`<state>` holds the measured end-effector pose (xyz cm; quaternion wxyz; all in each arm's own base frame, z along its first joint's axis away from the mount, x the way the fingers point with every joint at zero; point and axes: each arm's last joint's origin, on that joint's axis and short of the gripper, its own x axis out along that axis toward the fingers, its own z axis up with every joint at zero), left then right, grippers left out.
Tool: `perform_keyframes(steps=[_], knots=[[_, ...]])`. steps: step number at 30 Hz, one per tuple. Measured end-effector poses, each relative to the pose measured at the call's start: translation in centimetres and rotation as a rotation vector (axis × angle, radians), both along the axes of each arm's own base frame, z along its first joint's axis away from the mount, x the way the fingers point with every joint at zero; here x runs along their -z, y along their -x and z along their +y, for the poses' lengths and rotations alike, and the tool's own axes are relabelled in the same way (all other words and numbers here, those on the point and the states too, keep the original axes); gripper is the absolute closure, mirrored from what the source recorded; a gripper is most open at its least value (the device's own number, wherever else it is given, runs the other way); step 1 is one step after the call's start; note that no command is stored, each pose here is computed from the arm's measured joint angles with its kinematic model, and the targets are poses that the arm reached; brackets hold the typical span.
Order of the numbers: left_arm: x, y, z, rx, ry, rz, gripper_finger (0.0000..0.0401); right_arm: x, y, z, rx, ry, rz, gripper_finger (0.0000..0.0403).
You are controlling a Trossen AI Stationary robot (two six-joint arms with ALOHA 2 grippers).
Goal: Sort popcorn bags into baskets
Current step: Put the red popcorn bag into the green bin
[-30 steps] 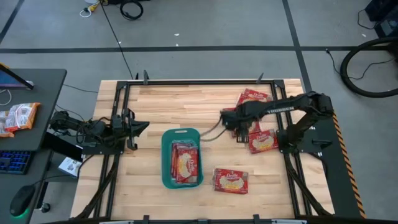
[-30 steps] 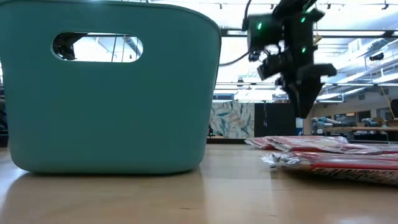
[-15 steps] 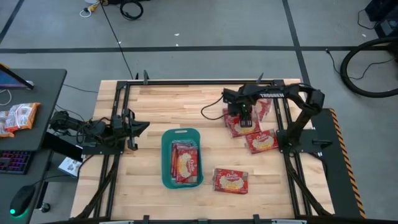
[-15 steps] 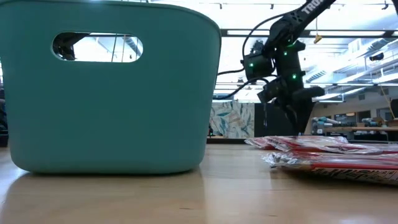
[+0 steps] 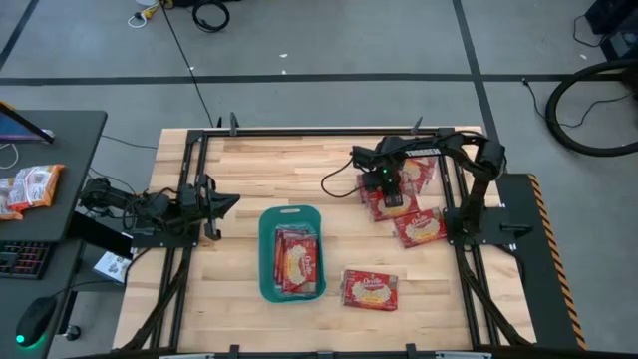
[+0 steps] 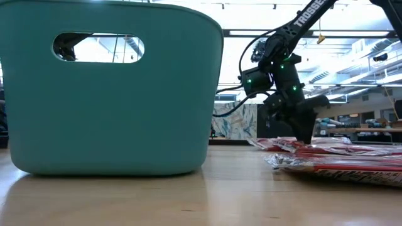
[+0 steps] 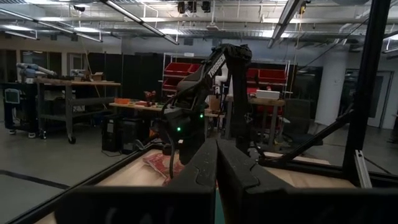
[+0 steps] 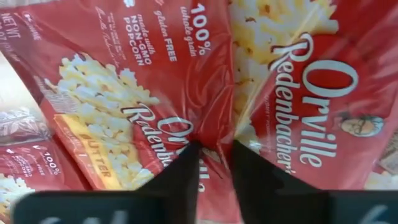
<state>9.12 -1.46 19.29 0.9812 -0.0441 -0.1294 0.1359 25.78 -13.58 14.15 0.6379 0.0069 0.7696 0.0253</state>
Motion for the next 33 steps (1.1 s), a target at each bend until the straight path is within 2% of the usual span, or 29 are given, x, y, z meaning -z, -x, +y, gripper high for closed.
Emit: perform_keyframes(steps=[4, 9, 14, 18, 23, 27, 33], knots=[[0.1, 0.0, 0.0, 0.000, -0.001, 0.005, 0.0394, -0.1, 0.0, 0.0, 0.003, 0.004, -0.004, 0.0386], [0.1, 0.0, 0.0, 0.000, -0.001, 0.012, 0.0394, -1.9, 0.0, 0.3, 0.046, 0.049, -0.038, 0.0380], [0.1, 0.0, 0.0, 0.000, -0.002, 0.014, 0.0394, -6.6, 0.1, 1.6, 0.097, 0.104, -0.115, 0.0391], [0.1, 0.0, 0.0, 0.000, -0.001, 0.013, 0.0394, -10.4, 0.1, 3.6, 0.124, 0.128, -0.263, 0.0391], [0.1, 0.0, 0.0, 0.000, 0.000, 0.013, 0.0394, -13.5, 0.2, 6.6, 0.191, -0.002, -0.442, 0.0391], [0.1, 0.0, 0.0, 0.000, 0.000, 0.012, 0.0394, -14.8, 0.0, 8.9, 0.225, -0.107, -0.544, 0.0391], [0.1, 0.0, 0.0, 0.001, 0.001, 0.011, 0.0394, -15.7, -2.5, 12.7, 0.267, -0.316, -0.709, 0.0391]])
